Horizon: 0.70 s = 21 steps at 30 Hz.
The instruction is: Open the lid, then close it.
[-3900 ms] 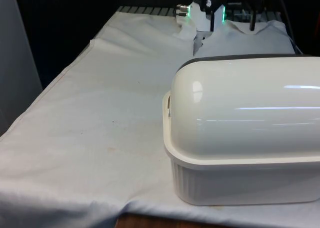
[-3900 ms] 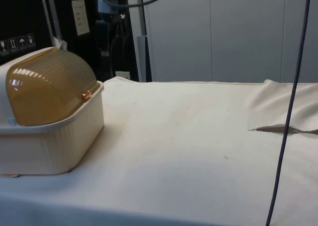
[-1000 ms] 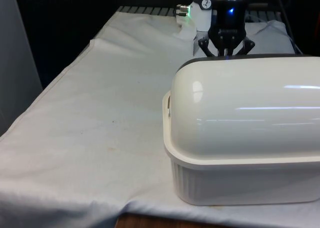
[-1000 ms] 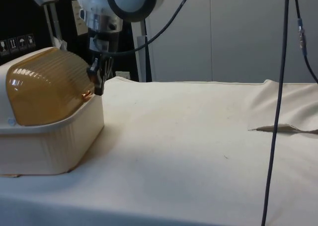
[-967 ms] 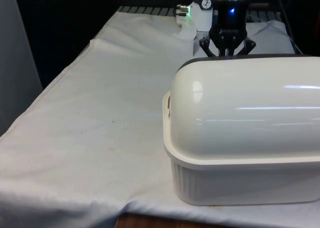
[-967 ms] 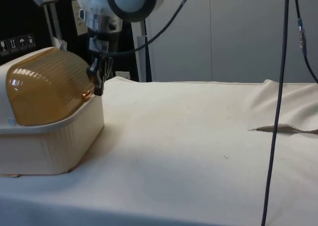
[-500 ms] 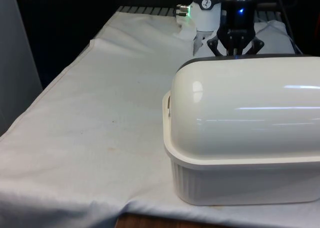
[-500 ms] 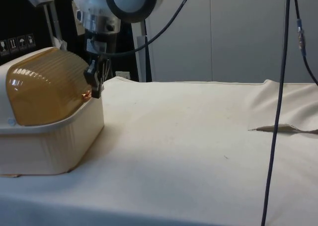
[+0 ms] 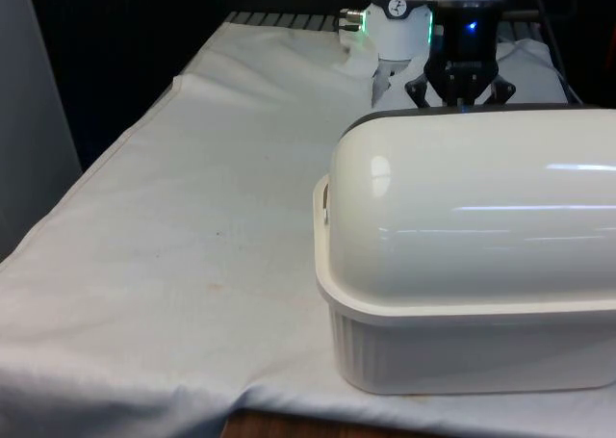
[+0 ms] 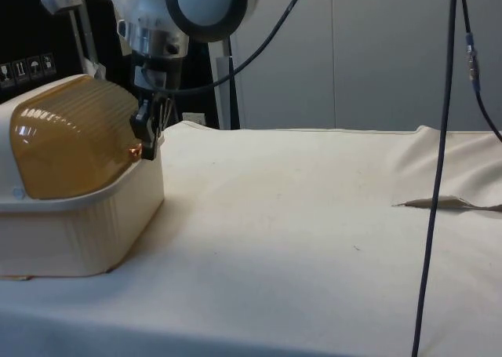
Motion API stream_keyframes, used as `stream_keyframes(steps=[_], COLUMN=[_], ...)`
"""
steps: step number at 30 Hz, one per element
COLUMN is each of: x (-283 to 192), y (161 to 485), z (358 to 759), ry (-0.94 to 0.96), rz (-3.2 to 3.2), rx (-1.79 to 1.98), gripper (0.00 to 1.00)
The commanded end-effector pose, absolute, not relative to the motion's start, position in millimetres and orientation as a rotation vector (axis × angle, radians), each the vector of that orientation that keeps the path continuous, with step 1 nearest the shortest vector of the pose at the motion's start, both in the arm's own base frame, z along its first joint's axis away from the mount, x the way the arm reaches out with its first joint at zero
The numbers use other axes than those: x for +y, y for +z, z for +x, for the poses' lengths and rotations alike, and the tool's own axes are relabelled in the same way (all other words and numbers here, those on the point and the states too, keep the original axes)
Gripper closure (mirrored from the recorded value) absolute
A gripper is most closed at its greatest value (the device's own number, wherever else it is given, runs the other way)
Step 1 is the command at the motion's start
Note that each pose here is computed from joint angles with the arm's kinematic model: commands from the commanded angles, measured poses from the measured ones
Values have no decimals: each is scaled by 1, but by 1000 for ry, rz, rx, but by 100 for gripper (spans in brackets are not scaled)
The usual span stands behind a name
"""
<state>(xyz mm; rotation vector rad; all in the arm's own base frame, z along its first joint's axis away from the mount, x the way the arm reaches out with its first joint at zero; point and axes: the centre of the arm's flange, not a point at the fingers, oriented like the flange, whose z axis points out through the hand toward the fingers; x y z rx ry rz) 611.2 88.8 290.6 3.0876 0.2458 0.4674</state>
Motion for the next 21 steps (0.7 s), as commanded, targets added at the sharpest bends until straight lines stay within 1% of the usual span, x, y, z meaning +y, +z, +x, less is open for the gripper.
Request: stream_keyframes(steps=[1, 8, 21], x=[92, 89, 96], y=[284, 291, 291], z=[613, 611, 622], ry=[471, 467, 490], rz=[3089, 3087, 3085], rx=[250, 250, 253], gripper=[100, 100, 100])
